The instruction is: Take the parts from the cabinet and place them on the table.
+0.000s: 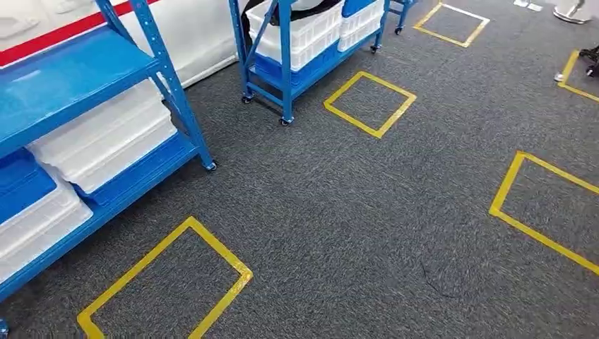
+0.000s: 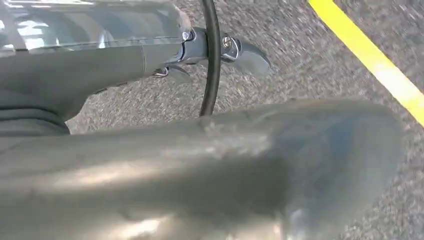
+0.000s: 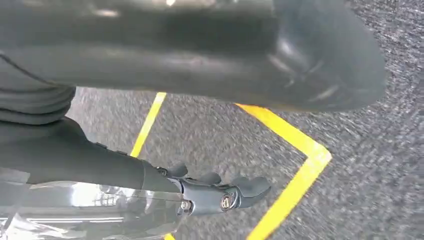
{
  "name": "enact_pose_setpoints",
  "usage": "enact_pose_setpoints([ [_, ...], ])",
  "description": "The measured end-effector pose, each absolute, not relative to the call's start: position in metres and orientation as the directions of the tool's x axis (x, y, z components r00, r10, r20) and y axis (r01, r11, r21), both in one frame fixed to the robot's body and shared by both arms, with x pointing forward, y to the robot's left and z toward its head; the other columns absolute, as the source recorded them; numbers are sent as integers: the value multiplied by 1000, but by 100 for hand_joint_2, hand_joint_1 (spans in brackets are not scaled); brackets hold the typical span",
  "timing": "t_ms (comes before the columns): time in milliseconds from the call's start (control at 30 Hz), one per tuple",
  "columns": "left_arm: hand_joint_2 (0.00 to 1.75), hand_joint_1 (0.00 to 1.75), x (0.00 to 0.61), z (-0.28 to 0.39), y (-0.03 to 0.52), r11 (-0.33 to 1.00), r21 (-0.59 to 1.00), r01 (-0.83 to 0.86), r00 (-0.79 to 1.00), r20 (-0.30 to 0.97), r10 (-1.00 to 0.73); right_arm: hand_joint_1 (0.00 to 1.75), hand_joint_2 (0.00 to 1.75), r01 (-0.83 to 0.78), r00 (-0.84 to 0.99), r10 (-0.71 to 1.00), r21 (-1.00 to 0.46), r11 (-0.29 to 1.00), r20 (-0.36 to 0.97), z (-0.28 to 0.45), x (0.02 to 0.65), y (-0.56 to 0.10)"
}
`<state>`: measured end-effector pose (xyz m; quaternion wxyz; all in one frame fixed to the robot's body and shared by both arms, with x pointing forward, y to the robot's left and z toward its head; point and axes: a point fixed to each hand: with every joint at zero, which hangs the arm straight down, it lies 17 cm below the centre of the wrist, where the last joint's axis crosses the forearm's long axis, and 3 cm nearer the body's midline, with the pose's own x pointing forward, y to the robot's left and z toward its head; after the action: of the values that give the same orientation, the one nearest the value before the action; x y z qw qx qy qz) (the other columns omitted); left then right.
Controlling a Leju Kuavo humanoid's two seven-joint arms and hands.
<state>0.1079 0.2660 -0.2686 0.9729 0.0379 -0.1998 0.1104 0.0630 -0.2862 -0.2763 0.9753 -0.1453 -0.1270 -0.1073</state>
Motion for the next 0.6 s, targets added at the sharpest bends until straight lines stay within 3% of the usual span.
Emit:
enact_pose_setpoints([
  [600,0,0,109,-268,267,973,36,-227,895,401,194,0,0,239,947,-169,-248,939,272,-277,60,-284],
])
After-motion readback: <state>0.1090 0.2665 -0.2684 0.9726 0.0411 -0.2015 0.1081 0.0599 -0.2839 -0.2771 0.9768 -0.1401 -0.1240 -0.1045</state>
